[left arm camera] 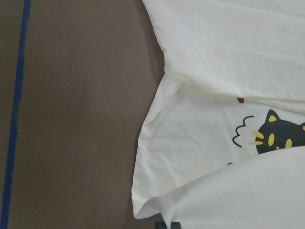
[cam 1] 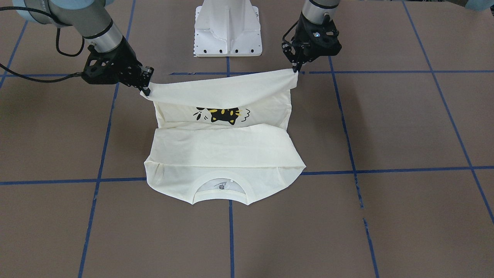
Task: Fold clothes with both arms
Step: 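Lay the hem near the collar with both grippers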
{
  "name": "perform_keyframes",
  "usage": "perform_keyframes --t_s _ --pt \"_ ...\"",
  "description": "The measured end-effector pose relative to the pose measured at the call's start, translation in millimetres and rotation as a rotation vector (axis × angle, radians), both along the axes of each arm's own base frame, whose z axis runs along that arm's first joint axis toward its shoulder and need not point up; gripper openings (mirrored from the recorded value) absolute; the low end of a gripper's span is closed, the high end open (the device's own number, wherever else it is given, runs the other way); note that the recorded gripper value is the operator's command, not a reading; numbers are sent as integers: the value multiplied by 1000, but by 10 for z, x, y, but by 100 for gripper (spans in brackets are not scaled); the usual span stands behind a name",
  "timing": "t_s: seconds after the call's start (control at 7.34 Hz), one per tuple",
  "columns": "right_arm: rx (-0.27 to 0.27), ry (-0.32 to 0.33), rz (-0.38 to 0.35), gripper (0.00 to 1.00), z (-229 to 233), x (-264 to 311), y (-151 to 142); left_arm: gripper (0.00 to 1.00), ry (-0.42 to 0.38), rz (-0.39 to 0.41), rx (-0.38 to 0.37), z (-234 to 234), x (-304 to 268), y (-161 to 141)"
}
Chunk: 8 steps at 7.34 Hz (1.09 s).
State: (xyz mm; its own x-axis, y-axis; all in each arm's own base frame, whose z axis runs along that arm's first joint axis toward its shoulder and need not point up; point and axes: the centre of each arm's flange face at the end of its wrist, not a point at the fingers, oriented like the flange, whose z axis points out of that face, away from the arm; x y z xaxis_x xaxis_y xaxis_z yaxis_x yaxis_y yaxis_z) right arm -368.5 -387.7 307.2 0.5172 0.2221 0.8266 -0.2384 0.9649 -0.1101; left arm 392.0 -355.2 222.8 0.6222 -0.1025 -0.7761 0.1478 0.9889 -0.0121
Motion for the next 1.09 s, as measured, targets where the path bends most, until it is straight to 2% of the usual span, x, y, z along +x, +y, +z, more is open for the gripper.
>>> perform_keyframes --t_s 0.41,0.68,1.09 --pt "-1 11 75 0 -107 -139 -655 0 -8 -80 14 178 20 -757" --pt "-21 32 123 0 -85 -154 -1094 0 -20 -105 25 359 135 -1221" --pt "-56 71 160 0 -50 -327 -1649 0 -10 -134 36 718 251 -1604"
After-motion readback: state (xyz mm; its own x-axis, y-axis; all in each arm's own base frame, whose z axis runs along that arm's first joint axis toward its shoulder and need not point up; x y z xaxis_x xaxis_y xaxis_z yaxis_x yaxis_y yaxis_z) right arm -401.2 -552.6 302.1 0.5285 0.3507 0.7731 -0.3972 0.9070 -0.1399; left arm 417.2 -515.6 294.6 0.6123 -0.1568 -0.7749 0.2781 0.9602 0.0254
